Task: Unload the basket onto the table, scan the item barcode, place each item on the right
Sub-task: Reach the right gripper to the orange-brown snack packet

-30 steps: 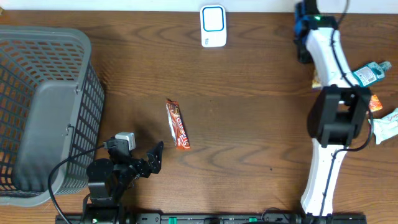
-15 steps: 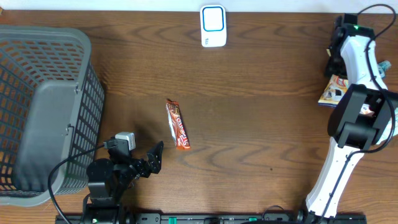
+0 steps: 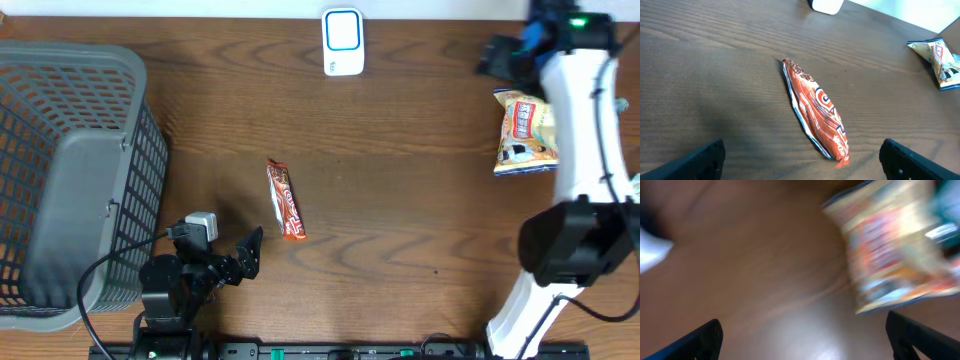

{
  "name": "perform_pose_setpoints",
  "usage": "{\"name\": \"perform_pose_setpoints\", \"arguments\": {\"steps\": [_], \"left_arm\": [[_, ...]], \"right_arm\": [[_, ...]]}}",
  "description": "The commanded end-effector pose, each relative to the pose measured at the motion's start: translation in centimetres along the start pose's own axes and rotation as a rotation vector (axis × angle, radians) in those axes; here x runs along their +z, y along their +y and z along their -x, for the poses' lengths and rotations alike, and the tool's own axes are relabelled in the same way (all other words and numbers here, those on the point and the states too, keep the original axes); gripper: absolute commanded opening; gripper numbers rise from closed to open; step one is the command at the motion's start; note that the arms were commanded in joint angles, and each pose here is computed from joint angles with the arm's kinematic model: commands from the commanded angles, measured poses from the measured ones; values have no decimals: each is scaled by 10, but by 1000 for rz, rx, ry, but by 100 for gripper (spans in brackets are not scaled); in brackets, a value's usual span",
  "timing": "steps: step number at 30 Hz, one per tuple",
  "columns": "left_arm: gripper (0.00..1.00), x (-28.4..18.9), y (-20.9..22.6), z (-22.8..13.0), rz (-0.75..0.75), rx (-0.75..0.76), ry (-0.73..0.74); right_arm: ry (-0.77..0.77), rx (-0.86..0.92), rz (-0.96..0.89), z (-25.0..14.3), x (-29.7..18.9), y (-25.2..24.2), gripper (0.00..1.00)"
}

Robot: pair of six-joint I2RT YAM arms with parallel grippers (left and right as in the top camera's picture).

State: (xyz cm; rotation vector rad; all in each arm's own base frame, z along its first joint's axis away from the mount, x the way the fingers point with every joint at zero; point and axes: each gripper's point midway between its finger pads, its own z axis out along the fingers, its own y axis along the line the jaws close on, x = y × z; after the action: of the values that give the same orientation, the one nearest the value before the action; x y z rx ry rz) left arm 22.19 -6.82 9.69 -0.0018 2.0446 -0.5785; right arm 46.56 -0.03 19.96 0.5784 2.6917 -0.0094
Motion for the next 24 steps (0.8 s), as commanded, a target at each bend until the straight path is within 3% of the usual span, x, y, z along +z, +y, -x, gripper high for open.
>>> {"name": "perform_pose_setpoints", "arguments": {"steps": [1,7,13,19,24], "left_arm": [[98,2,1,-12,-4,-23,37],[98,2,1,-12,-4,-23,37],[99,2,1,-12,-4,-23,37],[98,2,1,-12,-4,-23,37],[98,2,1,-12,-4,-23,37]], "right_arm": [[166,-49,93,-64,13,73,99],[232,-299,125,-152,11,150,99],[218,-503,162,-225,28,197,99],[200,-581,222,-274,48,222,99],[102,-638,208,-285,47,236,99]]}}
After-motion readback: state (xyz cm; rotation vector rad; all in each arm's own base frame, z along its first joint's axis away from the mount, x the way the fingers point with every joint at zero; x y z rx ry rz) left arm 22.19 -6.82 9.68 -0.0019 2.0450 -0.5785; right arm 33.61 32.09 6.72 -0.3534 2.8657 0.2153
